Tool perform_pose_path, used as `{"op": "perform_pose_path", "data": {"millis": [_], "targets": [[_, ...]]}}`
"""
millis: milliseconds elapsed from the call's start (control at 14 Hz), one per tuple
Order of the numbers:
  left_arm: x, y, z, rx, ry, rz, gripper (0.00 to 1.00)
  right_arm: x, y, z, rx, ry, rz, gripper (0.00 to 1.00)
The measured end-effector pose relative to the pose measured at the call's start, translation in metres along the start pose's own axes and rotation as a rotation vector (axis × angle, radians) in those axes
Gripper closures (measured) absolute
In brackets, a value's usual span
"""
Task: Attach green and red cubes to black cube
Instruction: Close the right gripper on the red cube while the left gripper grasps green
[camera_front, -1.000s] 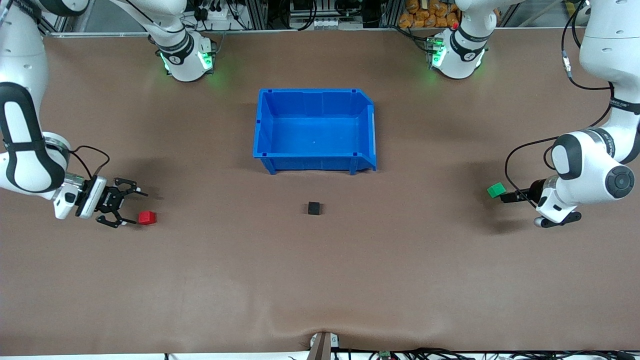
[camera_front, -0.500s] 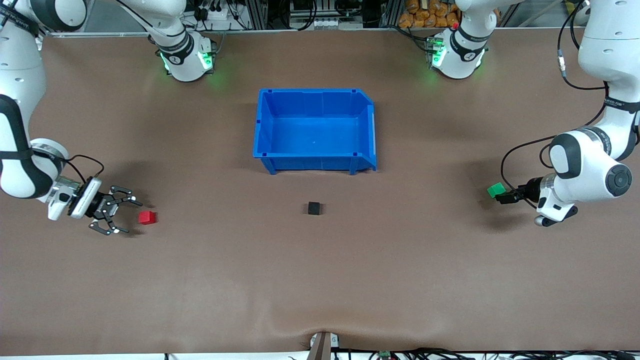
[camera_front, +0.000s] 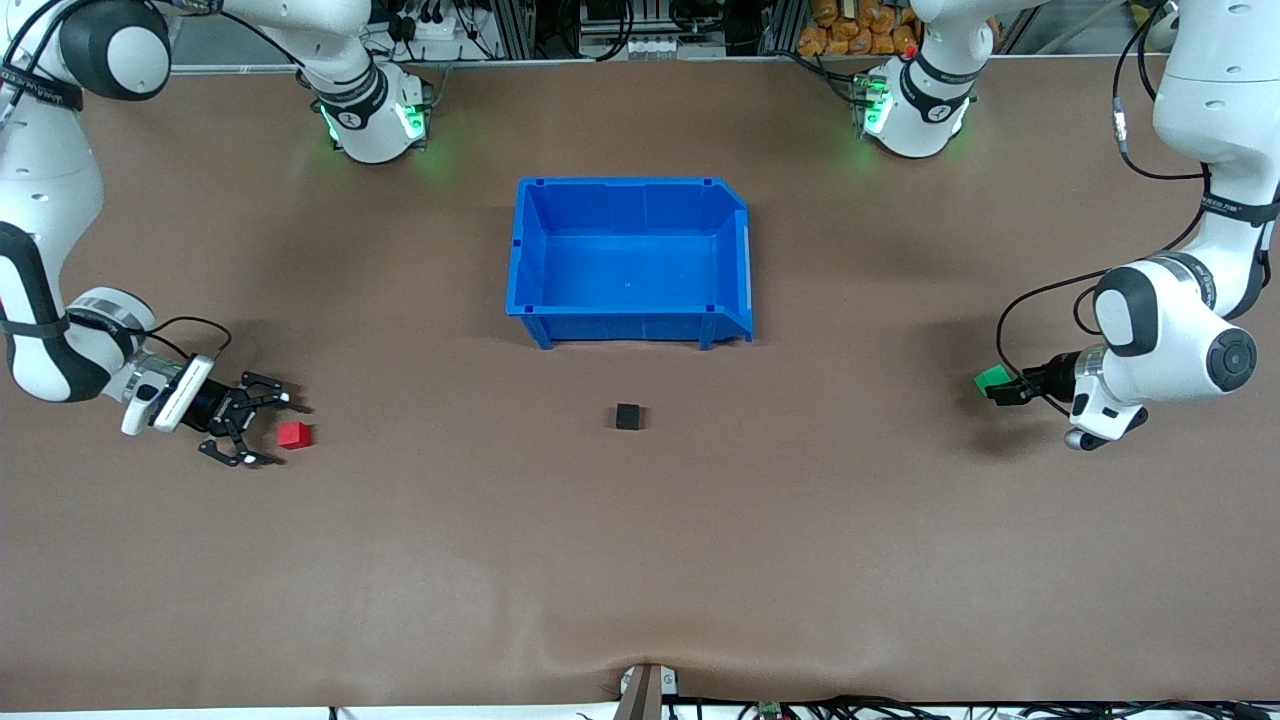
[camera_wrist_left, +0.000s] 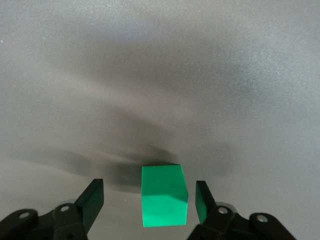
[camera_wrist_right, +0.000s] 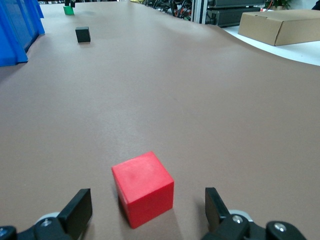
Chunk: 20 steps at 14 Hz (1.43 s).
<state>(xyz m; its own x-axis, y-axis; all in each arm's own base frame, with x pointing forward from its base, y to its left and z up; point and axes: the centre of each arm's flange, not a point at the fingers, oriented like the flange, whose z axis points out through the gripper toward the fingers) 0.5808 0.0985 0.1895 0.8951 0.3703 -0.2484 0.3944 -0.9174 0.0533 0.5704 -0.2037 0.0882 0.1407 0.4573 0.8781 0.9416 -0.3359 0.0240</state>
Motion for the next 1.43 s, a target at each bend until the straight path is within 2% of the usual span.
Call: {"op": "perform_pose_path", "data": {"millis": [286,429,500,571,643,714,786,1000,1143,1429], "targets": [[-0.001,0.003,0.003,0.001,-0.006,0.005,0.25,-0.006,0.007,0.011,0.019,0.034,-0.008,0.0],[-0.001,0.004,0.004,0.001,-0.007,0.007,0.41,-0.005,0.009,0.012,0.021,0.039,-0.011,0.0],[-0.001,0.005,0.004,0.001,-0.007,0.008,0.47,-0.005,0.009,0.012,0.022,0.04,-0.013,0.0],[-0.001,0.005,0.004,0.001,-0.007,0.009,0.48,-0.005,0.01,0.013,0.022,0.041,-0.013,0.0],[-0.001,0.005,0.004,0.001,-0.006,0.009,0.57,-0.004,0.01,0.013,0.022,0.041,-0.014,0.0],[-0.001,0.006,0.003,0.001,-0.005,0.009,0.6,-0.004,0.01,0.013,0.022,0.041,-0.014,0.01],[-0.001,0.006,0.003,0.001,-0.005,0.01,0.6,-0.004,0.01,0.013,0.022,0.042,-0.014,0.09],[0.0,0.006,0.002,0.0,-0.002,0.01,0.6,-0.002,0.011,0.013,0.024,0.049,-0.001,0.46],[0.006,0.008,-0.008,-0.005,0.021,0.005,0.6,-0.001,0.013,0.013,0.022,0.049,0.003,0.61],[0.016,0.028,-0.037,-0.023,0.062,-0.107,0.6,-0.001,0.013,0.013,0.022,0.05,0.004,0.6]]}}
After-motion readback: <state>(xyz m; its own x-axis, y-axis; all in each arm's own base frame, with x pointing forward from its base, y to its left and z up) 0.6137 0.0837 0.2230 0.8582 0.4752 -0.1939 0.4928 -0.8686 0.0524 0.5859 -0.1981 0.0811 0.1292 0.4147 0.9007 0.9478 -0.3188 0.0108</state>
